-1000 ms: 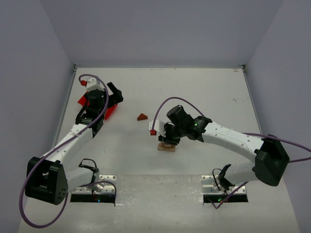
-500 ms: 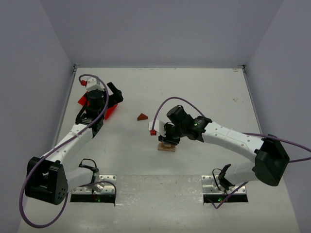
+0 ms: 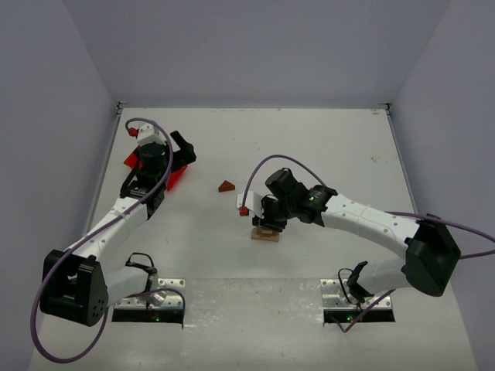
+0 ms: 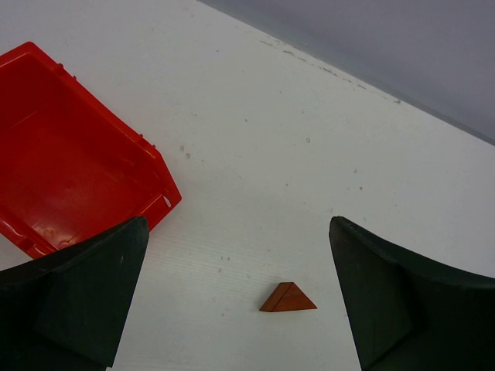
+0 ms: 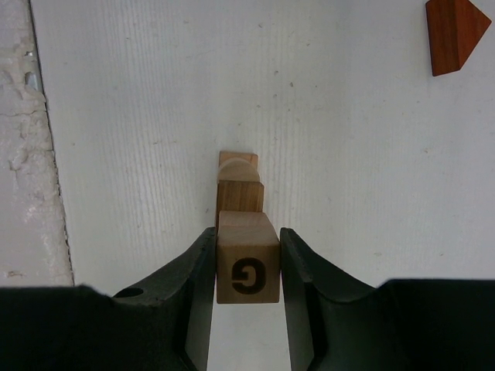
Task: Build the wood block tower
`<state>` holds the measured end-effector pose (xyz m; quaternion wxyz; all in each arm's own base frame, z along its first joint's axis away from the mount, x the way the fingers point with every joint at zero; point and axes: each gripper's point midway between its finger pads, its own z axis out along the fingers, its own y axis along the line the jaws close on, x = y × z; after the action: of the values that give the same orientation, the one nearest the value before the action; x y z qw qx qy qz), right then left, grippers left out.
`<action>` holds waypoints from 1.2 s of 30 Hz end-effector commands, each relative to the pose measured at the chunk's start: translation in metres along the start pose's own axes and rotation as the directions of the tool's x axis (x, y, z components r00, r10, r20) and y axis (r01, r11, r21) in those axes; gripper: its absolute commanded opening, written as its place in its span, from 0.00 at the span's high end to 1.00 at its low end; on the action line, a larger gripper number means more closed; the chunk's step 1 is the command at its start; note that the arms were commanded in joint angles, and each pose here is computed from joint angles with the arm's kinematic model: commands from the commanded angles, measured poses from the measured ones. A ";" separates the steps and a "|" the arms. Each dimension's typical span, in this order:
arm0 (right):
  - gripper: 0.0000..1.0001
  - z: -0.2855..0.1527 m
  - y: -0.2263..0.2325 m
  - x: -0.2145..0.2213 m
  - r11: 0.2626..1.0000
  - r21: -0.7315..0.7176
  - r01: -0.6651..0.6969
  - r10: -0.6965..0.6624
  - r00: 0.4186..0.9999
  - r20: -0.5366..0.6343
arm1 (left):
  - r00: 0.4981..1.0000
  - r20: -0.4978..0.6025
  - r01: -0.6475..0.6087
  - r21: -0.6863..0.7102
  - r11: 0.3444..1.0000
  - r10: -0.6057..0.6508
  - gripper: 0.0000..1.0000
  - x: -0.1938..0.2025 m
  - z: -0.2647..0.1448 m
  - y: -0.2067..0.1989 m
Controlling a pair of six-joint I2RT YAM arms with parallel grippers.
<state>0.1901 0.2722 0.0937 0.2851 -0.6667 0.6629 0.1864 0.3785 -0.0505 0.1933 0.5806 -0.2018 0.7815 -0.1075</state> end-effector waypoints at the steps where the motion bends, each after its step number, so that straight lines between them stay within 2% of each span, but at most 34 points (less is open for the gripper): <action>1: 0.58 -0.002 -0.005 -0.012 0.999 0.027 0.023 -0.024 0.999 0.045 | 0.998 0.061 0.015 0.008 1.000 -0.016 0.00 -0.017 0.002 -0.002; 16: 0.42 -0.001 -0.013 -0.014 0.998 0.061 0.014 -0.017 0.999 0.047 | 0.998 0.060 0.014 0.012 1.000 -0.015 0.00 -0.017 0.001 -0.002; 36: 0.41 0.005 -0.019 -0.014 0.997 0.079 0.022 -0.025 0.999 0.039 | 0.998 0.059 0.013 0.021 1.000 -0.014 0.00 -0.016 0.001 -0.004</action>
<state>0.2020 0.2767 0.0950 0.3063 -0.6606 0.6634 0.1721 0.3785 -0.0506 0.1933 0.5806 -0.2014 0.7815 -0.1078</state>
